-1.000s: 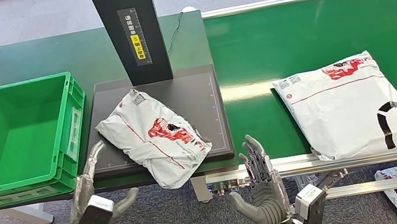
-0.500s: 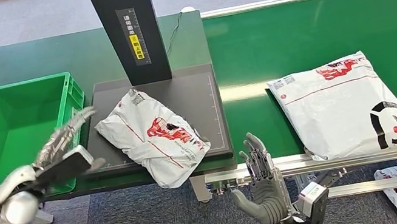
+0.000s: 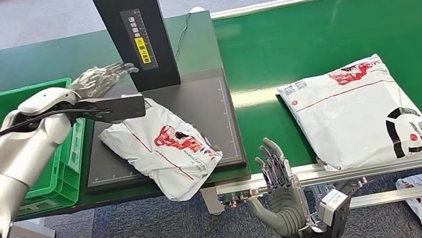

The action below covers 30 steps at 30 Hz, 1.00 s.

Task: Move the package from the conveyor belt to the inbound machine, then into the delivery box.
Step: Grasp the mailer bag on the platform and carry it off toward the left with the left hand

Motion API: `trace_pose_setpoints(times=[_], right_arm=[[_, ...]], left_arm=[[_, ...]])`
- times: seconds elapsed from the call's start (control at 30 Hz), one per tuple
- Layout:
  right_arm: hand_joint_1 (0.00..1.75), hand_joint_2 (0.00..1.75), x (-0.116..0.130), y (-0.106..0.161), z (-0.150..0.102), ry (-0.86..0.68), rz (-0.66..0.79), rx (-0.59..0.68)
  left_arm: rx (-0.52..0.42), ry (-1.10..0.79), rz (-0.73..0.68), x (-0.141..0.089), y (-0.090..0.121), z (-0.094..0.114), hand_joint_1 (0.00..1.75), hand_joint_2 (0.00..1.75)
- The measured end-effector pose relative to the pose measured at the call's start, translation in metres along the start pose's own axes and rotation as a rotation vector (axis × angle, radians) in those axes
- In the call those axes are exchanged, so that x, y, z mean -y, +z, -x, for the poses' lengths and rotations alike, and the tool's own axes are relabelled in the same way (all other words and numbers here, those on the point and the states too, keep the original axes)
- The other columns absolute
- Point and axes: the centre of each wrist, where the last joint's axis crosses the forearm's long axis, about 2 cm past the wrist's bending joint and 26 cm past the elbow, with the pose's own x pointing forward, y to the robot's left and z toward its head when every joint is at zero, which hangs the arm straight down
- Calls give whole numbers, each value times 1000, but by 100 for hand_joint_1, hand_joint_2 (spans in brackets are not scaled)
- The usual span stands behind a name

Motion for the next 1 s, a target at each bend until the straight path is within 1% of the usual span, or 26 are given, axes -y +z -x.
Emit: trace_pose_setpoints(times=[0.13, 0.37, 0.5, 0.67, 0.8, 1.0], right_arm=[[0, 175, 1, 0, 0, 4, 2, -1], [0, 175, 2, -1, 0, 7, 7, -3], [0, 175, 1, -5, 0, 4, 3, 4], [0, 175, 0, -10, 1, 6, -4, 10], [0, 175, 1, -11, 1, 19, -13, 11], [0, 175, 0, -12, 1, 21, -15, 11]], left_arm=[[5, 8, 45, 10, -14, -13, 0, 175], [32, 32, 83, 25, -31, -32, 0, 175], [58, 46, 148, 46, -43, -48, 0, 175], [90, 60, 186, 73, -53, -65, 0, 175], [104, 74, 197, 87, -56, -71, 0, 175], [105, 105, 204, 105, -56, -69, 0, 175]])
